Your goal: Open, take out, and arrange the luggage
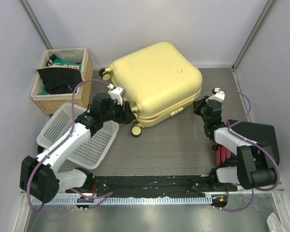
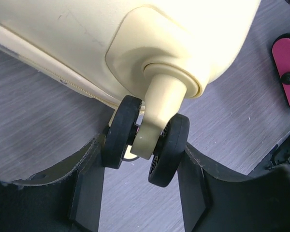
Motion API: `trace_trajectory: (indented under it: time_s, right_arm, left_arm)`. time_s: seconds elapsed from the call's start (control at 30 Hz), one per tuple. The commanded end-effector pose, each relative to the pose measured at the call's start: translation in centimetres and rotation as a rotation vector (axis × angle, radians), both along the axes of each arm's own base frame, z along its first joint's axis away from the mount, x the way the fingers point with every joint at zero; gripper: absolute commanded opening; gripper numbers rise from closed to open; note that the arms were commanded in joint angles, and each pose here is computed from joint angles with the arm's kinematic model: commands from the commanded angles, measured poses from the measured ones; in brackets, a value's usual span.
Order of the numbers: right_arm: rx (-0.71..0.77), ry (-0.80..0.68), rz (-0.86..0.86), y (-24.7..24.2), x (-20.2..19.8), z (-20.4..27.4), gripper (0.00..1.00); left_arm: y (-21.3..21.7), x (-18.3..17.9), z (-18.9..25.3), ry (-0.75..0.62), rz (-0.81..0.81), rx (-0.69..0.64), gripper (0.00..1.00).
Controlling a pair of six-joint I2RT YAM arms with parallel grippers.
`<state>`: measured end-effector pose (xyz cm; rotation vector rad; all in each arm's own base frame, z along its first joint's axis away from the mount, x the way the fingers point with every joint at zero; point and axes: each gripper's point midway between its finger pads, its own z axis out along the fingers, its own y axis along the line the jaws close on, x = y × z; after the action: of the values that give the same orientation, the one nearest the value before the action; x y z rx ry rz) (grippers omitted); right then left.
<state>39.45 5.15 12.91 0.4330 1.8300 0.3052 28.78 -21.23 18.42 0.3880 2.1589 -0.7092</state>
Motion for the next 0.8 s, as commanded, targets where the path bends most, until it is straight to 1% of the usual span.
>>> trace_trajectory:
  time_s: [0.0, 0.1, 0.13, 0.2, 0.23, 0.3, 0.33, 0.37, 0.43, 0.47, 0.5, 0.53, 0.6, 0.63, 0.67, 0.7, 0.73, 0.77]
  right_arm:
    - [-0.126, 0.065, -0.356, -9.5, -2.8, -1.3, 0.01]
    - [-0.131, 0.052, -0.387, -10.0, -3.7, -1.1, 0.01]
    - [-0.124, 0.022, -0.399, -10.2, -3.9, -0.4, 0.01]
    - [-0.126, 0.009, -0.446, -10.9, -5.0, -0.7, 0.01]
    - [-0.116, -0.034, -0.458, -11.1, -5.2, 0.2, 0.01]
    - [-0.116, -0.054, -0.459, -11.1, -6.0, 0.0, 0.01]
    - [-0.105, -0.084, -0.448, -10.9, -6.0, 0.4, 0.01]
    - [-0.093, -0.101, -0.435, -10.6, -6.3, 0.5, 0.01]
    - [-0.062, -0.115, -0.392, -9.8, -6.3, 0.5, 0.01]
    - [-0.056, -0.108, -0.375, -9.4, -6.2, 0.3, 0.01]
    - [-0.05, -0.098, -0.361, -9.2, -6.2, 0.0, 0.01]
    - [-0.053, -0.081, -0.335, -8.8, -6.2, -0.4, 0.01]
    - [-0.04, -0.065, -0.288, -7.9, -6.1, -0.4, 0.01]
    - [-0.027, -0.062, -0.273, -7.6, -6.2, -0.5, 0.01]
    - [-0.009, -0.059, -0.24, -6.9, -6.2, -0.6, 0.01]
    - [0.009, -0.058, -0.225, -6.5, -6.4, -0.6, 0.01]
    - [0.033, -0.06, -0.216, -6.1, -6.5, -0.5, 0.01]
    - [0.047, -0.052, -0.183, -5.2, -6.7, -0.9, 0.01]
  left_arm:
    - [10.1, 9.2, 4.6, -0.18, 0.507, 0.039, 0.0]
    - [12.3, 10.1, 5.0, -0.171, 0.565, 0.015, 0.0]
    - [12.8, 10.5, 5.8, -0.181, 0.58, -0.006, 0.0]
    - [13.8, 11.3, 6.4, -0.175, 0.592, -0.047, 0.0]
    - [14.1, 11.9, 7.8, -0.197, 0.598, -0.062, 0.0]
    - [15.2, 13.2, 7.8, -0.189, 0.607, -0.034, 0.0]
    - [15.4, 13.8, 9.0, -0.2, 0.609, -0.031, 0.0]
    - [15.9, 14.7, 8.1, -0.178, 0.614, -0.009, 0.0]
    - [16.1, 15.6, 8.1, -0.166, 0.612, -0.005, 0.0]
    - [16.2, 16.1, 9.0, -0.177, 0.608, -0.017, 0.0]
    - [15.8, 16.5, 8.7, -0.161, 0.593, -0.024, 0.0]
    - [15.1, 16.4, 9.1, -0.158, 0.556, -0.045, 0.0]
    - [14.4, 16.1, 10.0, -0.167, 0.536, -0.077, 0.01]
    - [14.0, 15.9, 10.4, -0.174, 0.521, -0.091, 0.07]
    - [13.9, 15.5, 10.3, -0.172, 0.516, -0.095, 0.18]
    - [13.4, 14.8, 11.0, -0.176, 0.511, -0.118, 0.45]
    - [13.0, 14.2, 11.0, -0.172, 0.5, -0.134, 0.57]
    - [11.9, 13.5, 11.0, -0.163, 0.472, -0.155, 0.68]
